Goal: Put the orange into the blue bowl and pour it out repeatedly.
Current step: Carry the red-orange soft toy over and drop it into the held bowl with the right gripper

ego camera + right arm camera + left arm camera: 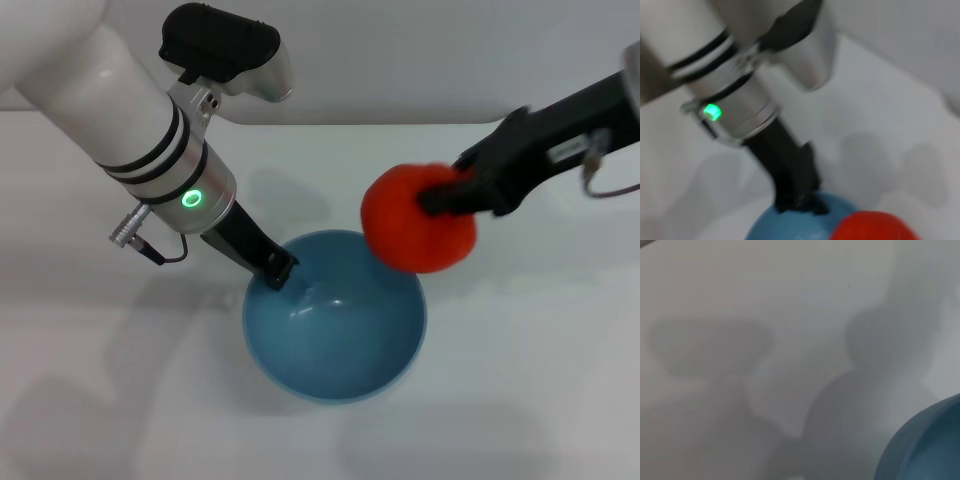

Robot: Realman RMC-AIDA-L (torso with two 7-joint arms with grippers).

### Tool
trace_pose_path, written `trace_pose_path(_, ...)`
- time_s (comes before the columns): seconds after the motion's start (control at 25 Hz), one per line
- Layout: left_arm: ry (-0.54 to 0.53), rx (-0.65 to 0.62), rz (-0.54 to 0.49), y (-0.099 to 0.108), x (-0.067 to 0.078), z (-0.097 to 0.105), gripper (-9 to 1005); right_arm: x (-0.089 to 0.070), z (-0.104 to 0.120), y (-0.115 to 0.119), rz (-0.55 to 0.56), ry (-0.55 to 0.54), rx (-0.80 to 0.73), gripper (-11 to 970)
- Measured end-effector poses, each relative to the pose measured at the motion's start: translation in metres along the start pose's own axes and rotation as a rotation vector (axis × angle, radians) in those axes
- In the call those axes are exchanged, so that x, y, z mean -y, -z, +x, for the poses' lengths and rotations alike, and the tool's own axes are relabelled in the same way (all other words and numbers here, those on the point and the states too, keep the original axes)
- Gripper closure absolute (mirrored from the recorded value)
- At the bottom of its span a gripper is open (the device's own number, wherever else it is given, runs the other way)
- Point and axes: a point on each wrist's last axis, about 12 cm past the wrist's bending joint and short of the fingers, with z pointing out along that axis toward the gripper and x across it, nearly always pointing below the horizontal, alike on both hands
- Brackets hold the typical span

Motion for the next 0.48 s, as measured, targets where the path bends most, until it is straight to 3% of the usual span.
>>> trace_pose_path(0.24, -0.016, 0.008, 0.015, 0.001, 0.005, -0.004, 997, -0.007, -0.005, -0.034, -0.012, 0.064, -0.095, 754)
trace_pose_path(0.48, -0.027, 0.021, 0.043, 0.003, 0.010, -0.007, 997, -0.017, -0.012, -0.051, -0.017, 0.139, -0.123, 726)
